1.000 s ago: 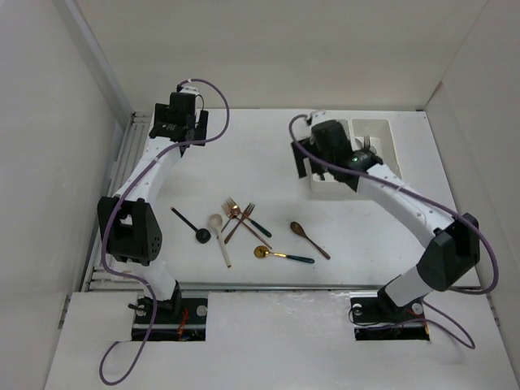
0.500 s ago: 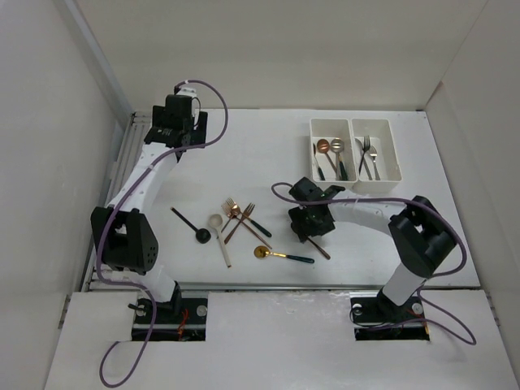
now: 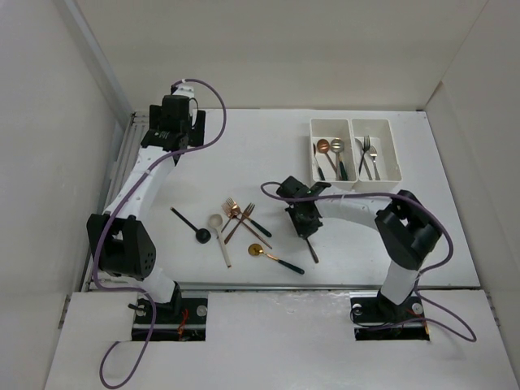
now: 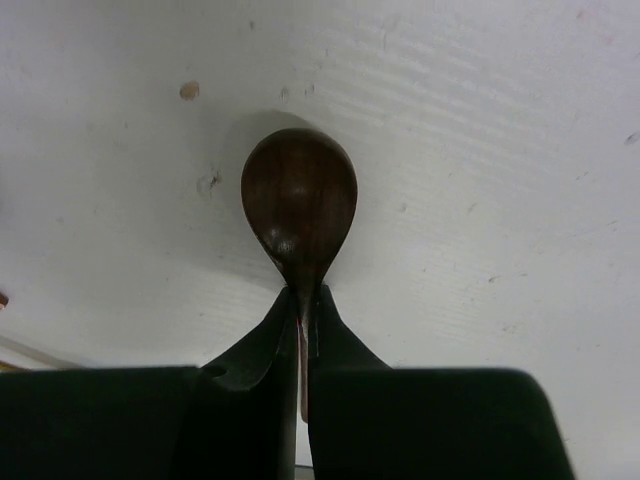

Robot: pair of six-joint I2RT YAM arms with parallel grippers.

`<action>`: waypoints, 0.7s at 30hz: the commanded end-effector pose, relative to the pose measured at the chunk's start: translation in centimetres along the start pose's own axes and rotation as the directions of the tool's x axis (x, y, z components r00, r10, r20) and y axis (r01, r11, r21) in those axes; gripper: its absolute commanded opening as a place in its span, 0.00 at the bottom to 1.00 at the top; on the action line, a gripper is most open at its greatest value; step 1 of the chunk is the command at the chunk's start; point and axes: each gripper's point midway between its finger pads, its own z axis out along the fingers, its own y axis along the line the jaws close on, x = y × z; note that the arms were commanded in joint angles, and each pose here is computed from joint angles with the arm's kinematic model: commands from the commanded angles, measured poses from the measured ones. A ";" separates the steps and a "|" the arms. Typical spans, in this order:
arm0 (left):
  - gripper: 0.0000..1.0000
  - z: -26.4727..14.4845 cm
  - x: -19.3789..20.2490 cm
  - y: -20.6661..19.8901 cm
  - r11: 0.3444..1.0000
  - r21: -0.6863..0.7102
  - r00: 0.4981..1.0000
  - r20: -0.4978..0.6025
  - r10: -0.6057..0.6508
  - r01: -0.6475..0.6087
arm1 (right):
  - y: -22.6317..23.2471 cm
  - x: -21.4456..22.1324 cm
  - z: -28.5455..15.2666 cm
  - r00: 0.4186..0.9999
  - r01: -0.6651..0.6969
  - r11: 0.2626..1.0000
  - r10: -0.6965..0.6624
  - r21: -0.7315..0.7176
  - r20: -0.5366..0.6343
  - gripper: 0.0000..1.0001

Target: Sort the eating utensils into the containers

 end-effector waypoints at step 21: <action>1.00 -1.5 -0.8 1.8 0.999 -0.042 0.998 0.055 -0.015 0.017 | -18.7 -27.0 -8.4 0.813 -0.412 0.884 0.248 0.221 0.527 0.00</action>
